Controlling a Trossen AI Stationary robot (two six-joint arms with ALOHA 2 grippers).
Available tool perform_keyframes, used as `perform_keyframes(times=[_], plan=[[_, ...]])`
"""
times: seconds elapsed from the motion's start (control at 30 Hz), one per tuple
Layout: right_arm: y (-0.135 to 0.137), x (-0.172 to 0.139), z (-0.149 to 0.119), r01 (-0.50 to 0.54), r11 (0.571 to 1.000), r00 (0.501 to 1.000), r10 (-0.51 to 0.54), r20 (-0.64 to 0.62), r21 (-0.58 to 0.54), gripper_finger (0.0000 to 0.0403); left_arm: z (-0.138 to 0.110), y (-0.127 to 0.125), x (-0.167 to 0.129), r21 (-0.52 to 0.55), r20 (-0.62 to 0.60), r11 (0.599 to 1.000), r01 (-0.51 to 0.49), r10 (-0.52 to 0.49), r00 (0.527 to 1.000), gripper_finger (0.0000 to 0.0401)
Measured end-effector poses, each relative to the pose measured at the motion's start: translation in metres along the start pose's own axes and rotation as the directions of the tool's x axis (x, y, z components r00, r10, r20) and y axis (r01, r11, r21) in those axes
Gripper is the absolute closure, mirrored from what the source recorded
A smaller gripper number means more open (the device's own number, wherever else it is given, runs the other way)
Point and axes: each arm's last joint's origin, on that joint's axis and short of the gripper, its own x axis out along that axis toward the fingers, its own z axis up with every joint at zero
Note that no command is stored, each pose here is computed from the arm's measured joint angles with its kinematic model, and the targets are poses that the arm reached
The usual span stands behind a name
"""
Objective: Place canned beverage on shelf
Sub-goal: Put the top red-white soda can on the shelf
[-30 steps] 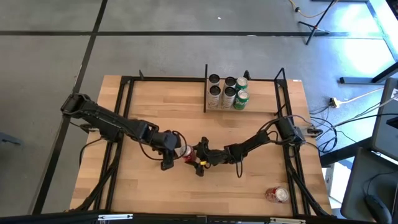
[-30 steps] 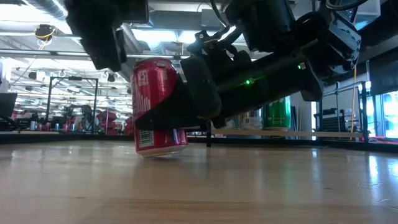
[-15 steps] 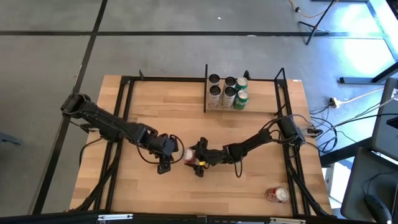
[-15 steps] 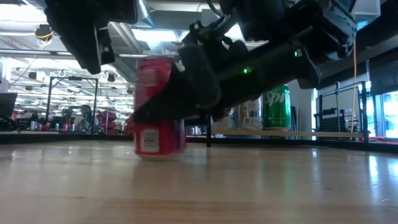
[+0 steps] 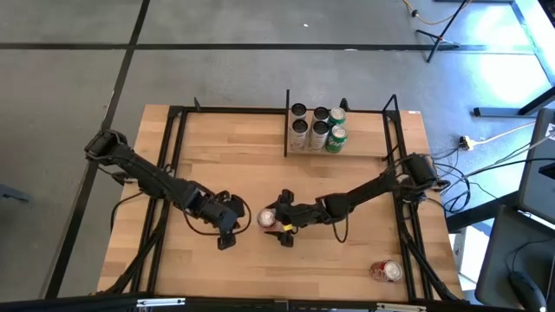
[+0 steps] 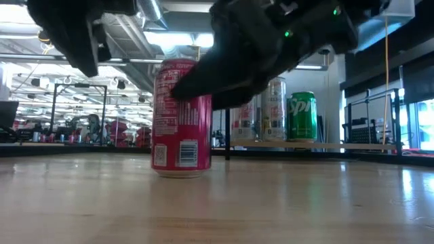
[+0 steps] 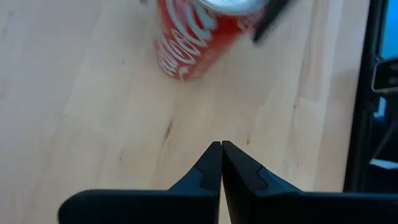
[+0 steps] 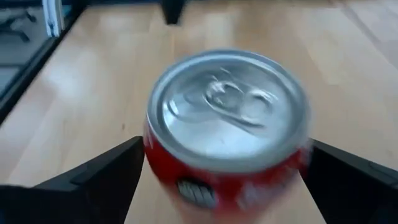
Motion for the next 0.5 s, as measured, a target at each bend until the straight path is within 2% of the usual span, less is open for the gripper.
perform_keyframes(times=[0.17,0.37,0.43,0.5], plan=[[-0.003,-0.023,0.011,0.017,1.0,0.996,-0.018,-0.088,-0.016,0.001,-0.007,-0.008,-0.001,0.023,0.018,1.0,-0.012,0.011,1.0,0.0398],[-0.005,-0.054,0.026,-0.007,1.0,0.987,0.011,-0.163,0.023,0.001,-0.014,-0.016,-0.003,0.014,0.046,1.0,-0.009,0.008,0.999,0.0398],[-0.007,-0.061,0.027,0.0,1.0,0.98,0.004,-0.197,0.023,0.001,-0.014,-0.02,-0.002,0.004,0.099,1.0,0.001,-0.002,0.995,0.0398],[-0.008,-0.063,0.026,0.019,1.0,0.977,-0.015,-0.212,0.02,0.001,-0.014,-0.027,0.003,-0.042,0.207,0.998,0.049,-0.04,0.978,0.0398]])
